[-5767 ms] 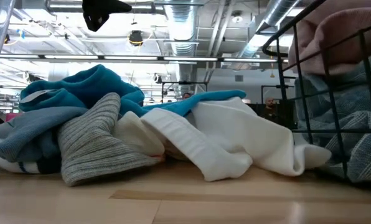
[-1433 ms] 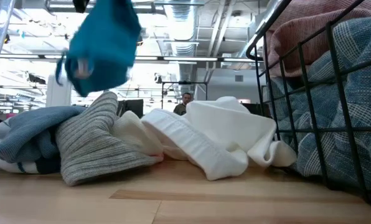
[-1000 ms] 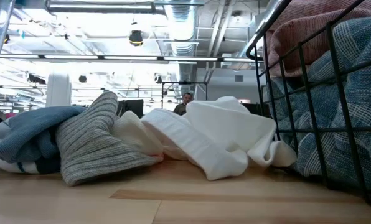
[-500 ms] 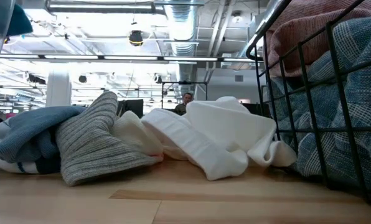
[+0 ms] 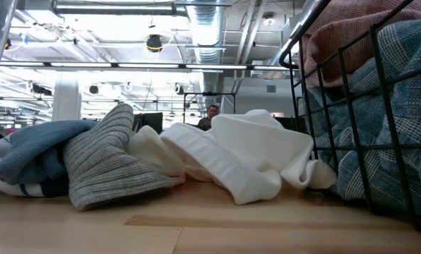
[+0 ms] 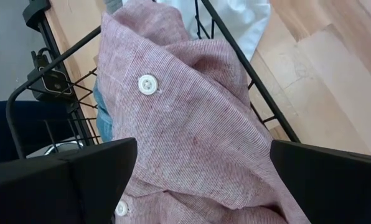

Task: Pick & Place Cloths
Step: Put the blue shorts into the transparent bin

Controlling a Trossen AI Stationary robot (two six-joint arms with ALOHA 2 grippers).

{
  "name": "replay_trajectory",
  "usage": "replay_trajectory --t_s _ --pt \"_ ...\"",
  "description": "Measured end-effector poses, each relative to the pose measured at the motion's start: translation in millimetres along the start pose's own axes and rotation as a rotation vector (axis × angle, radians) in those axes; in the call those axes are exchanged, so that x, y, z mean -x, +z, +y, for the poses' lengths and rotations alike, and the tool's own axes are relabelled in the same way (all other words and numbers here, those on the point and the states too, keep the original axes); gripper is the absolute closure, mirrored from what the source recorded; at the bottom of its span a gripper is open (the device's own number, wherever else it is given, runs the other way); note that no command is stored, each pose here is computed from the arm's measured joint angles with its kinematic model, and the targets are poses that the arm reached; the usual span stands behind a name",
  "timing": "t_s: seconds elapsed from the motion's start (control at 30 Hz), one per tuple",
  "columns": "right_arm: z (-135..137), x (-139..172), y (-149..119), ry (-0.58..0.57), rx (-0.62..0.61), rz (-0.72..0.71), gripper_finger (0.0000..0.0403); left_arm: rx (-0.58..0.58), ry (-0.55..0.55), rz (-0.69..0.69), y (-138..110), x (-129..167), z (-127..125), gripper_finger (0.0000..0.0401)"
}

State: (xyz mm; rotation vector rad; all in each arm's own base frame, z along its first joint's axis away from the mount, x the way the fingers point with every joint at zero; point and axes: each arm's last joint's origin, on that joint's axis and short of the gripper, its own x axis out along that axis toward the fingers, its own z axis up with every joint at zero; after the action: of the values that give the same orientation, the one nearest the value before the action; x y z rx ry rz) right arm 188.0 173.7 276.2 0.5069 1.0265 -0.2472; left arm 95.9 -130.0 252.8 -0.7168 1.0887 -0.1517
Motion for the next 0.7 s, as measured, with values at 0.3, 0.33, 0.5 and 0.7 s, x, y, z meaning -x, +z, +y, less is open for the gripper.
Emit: replay_trajectory --t_s 0.3,0.33,0.5,0.7 --pt "0 0 0 -0.002 -0.007 -0.005 0.004 -0.002 0.172 -0.222 7 -19 10 0.0401" --pt "0 0 0 -0.002 -0.009 -0.005 0.004 -0.006 0.191 -0.221 7 -21 10 0.0401" --pt "0 0 0 -0.002 -0.009 -0.005 0.004 -0.045 0.283 -0.204 6 -35 12 0.0401" --pt "0 0 0 -0.004 -0.009 -0.005 0.004 -0.017 0.253 -0.131 3 -40 10 0.0399"
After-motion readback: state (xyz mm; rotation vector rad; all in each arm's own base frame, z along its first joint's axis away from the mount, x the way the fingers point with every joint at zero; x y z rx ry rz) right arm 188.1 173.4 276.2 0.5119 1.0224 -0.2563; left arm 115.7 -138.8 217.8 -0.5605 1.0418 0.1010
